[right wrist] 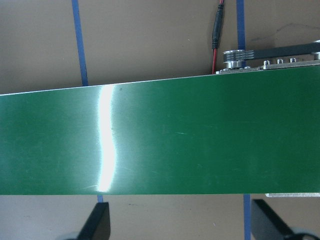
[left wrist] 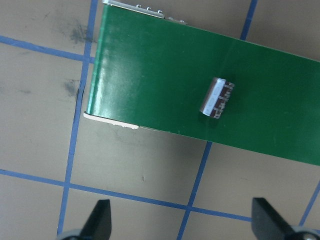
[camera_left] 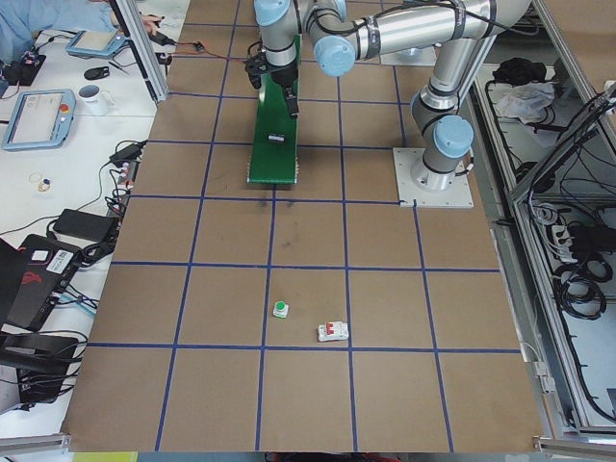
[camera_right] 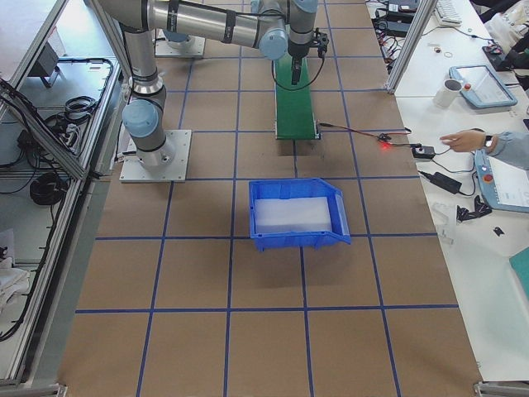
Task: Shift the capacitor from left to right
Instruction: 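Hold the right gripper above the belt while the capacitor rides toward it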
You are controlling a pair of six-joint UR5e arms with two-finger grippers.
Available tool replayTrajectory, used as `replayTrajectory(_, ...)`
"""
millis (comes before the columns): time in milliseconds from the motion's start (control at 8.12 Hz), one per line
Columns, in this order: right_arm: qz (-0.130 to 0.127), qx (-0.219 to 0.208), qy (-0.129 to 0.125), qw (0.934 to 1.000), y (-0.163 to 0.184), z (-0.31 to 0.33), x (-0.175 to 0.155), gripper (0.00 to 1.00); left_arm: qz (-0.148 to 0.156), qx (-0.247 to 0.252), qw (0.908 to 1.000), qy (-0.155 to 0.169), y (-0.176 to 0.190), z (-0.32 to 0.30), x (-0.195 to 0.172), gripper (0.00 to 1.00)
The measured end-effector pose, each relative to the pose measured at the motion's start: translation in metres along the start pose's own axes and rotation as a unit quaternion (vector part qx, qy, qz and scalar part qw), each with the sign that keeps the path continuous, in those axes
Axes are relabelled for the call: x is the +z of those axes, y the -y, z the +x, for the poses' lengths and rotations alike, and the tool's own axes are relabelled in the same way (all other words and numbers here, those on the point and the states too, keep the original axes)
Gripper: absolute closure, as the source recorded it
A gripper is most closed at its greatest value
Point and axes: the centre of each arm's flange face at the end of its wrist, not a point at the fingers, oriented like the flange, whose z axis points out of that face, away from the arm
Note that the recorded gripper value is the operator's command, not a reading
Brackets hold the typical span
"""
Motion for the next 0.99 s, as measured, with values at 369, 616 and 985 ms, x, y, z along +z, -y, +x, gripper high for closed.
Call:
replayTrajectory(369,-0.028,-0.012,0.028,0.9991,0.01,-0.005,0.028,0.0,0.0,0.0,1.0,0.0,0.0,0.0,0.0,0.0)
replayTrajectory(616,-0.076,-0.026,0.047,0.9957,0.026,-0.004,0.083,0.0,0.001,0.0,1.0,0.0,0.0,0.0,0.0,0.0)
replayTrajectory(985,-0.13,-0.027,0.046,0.99,0.022,0.001,0.113,0.0,0.001,0.0,1.0,0.0,0.0,0.0,0.0,0.0)
